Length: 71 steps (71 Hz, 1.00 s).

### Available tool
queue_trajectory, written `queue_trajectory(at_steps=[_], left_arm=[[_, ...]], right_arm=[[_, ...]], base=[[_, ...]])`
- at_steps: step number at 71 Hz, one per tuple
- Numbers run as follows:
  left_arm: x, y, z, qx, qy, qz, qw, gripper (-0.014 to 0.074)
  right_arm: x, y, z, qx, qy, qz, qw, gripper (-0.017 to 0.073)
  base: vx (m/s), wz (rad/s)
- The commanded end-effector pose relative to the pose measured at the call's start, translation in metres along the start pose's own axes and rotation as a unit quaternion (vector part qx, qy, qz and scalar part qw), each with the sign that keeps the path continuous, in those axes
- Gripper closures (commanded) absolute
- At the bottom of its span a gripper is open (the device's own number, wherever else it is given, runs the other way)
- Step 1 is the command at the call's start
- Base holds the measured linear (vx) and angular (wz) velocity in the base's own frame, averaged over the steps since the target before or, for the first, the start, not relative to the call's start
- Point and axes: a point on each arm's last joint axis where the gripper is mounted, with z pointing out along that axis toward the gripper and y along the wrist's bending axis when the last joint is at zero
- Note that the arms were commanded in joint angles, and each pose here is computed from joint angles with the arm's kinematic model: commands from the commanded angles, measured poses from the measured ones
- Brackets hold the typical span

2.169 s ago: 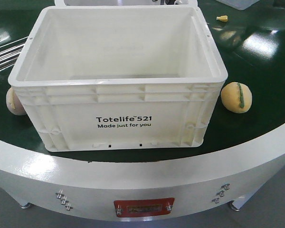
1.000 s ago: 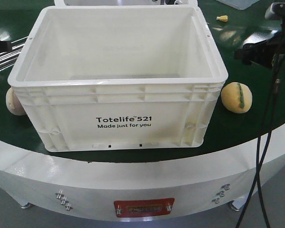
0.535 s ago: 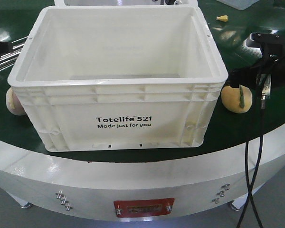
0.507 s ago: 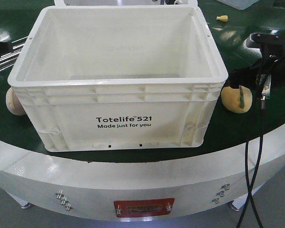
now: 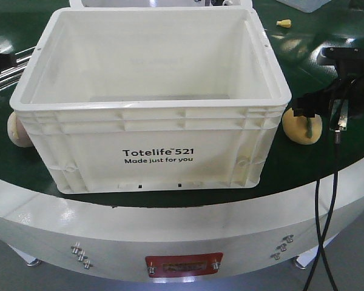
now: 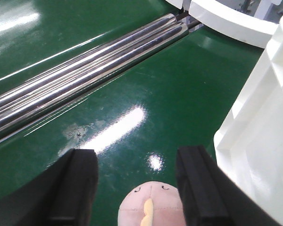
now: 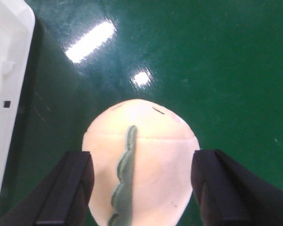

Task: Place moving items into box and shelve
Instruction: 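Lower left gripper over pink ball, right gripper over tan ball, then close both grippers on the plush balls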

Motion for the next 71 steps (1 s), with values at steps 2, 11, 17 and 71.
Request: queue_trajectory(at_steps=[2,11,17,71], left_arm=[[-0.025,-0.002,-0.017,0.010,-0.072,-0.006,0.997,0.0118],[-0.024,-0.002,-0.018,0.010,-0.071,-0.006,0.997,0.0118],[-0.025,-0.002,-0.018,0.010,-0.072,-0.006,0.997,0.0118],[-0.017,-0.002,-0.005,0.007,-0.049,-0.005,0.999,0.0118]], right_arm=[[-0.016,-0.001,-0.015,0.011,-0.044,-0.001,0.999,0.0074],[-0.009,-0.002,-0.001,0.004,-0.014,0.000,1.000,0.0074],[-0.005,-0.003,0.007,0.002,-0.001,0.002,1.000,0.0083],[0.000,-0.002,0.011,-0.008,0.023,0.003,1.000,0.0575]], base=[[0.00,0.00],[0.00,0.00],[0.00,0.00],[0.00,0.00]])
